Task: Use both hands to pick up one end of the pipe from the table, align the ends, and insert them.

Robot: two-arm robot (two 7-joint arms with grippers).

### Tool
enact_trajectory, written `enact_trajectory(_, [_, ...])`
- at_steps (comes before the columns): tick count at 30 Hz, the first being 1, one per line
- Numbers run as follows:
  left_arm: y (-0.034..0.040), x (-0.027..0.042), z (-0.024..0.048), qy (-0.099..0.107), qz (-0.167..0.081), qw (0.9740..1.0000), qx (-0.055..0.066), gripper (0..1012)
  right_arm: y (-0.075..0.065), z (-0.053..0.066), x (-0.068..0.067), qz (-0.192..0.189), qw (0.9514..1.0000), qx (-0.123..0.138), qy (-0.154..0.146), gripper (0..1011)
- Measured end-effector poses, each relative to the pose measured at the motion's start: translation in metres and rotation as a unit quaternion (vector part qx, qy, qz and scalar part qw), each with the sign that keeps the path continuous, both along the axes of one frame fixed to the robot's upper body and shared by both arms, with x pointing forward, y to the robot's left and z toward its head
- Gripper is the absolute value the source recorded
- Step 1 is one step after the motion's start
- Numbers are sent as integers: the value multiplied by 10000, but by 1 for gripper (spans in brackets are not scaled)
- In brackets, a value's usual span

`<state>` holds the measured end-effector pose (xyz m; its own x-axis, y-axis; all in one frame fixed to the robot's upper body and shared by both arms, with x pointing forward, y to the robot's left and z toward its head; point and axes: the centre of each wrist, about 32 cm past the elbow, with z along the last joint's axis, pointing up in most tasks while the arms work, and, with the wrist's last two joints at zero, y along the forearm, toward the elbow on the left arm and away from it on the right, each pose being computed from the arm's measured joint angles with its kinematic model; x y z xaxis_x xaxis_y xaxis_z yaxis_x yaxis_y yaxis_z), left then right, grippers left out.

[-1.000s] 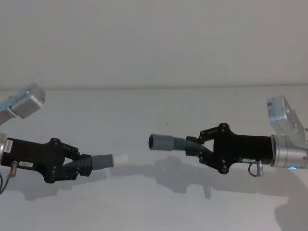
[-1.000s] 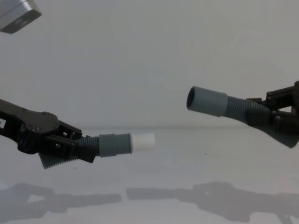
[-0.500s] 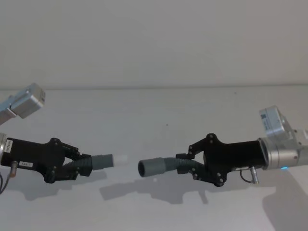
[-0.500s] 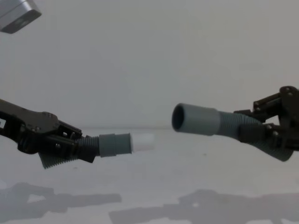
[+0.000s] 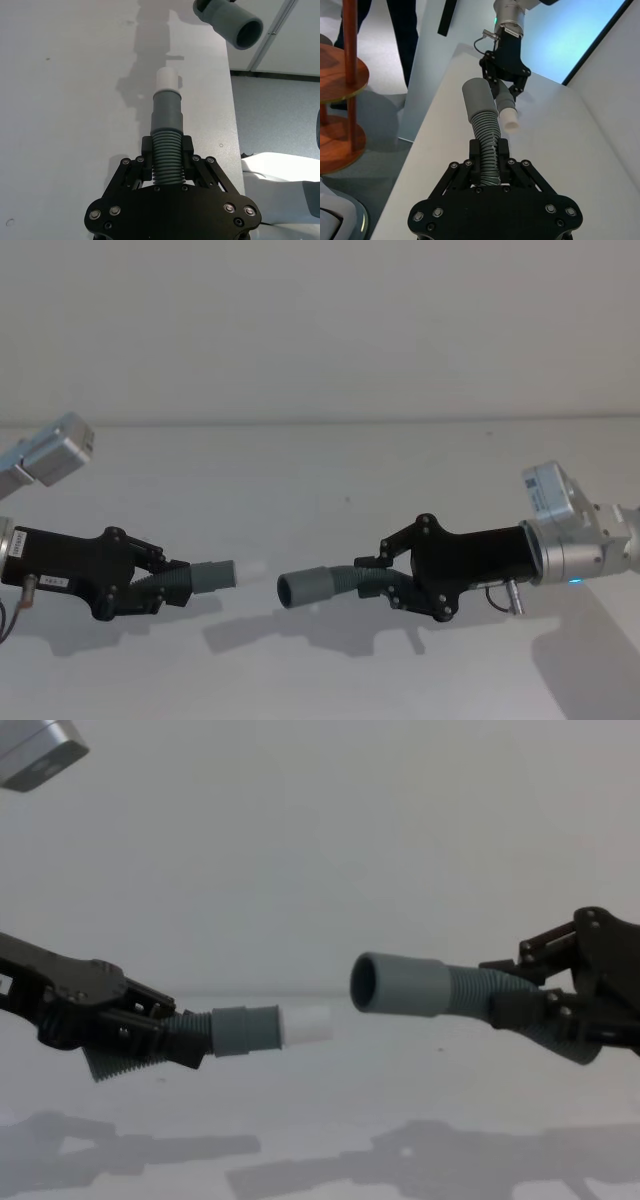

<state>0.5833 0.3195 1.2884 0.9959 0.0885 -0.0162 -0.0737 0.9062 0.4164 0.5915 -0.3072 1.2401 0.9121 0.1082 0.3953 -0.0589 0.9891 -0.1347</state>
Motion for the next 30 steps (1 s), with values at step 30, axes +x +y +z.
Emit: enact_trajectory(30, [0,0,0,0,0,10000,0,301,-145,87,67,-374,9977,-498,-277,179])
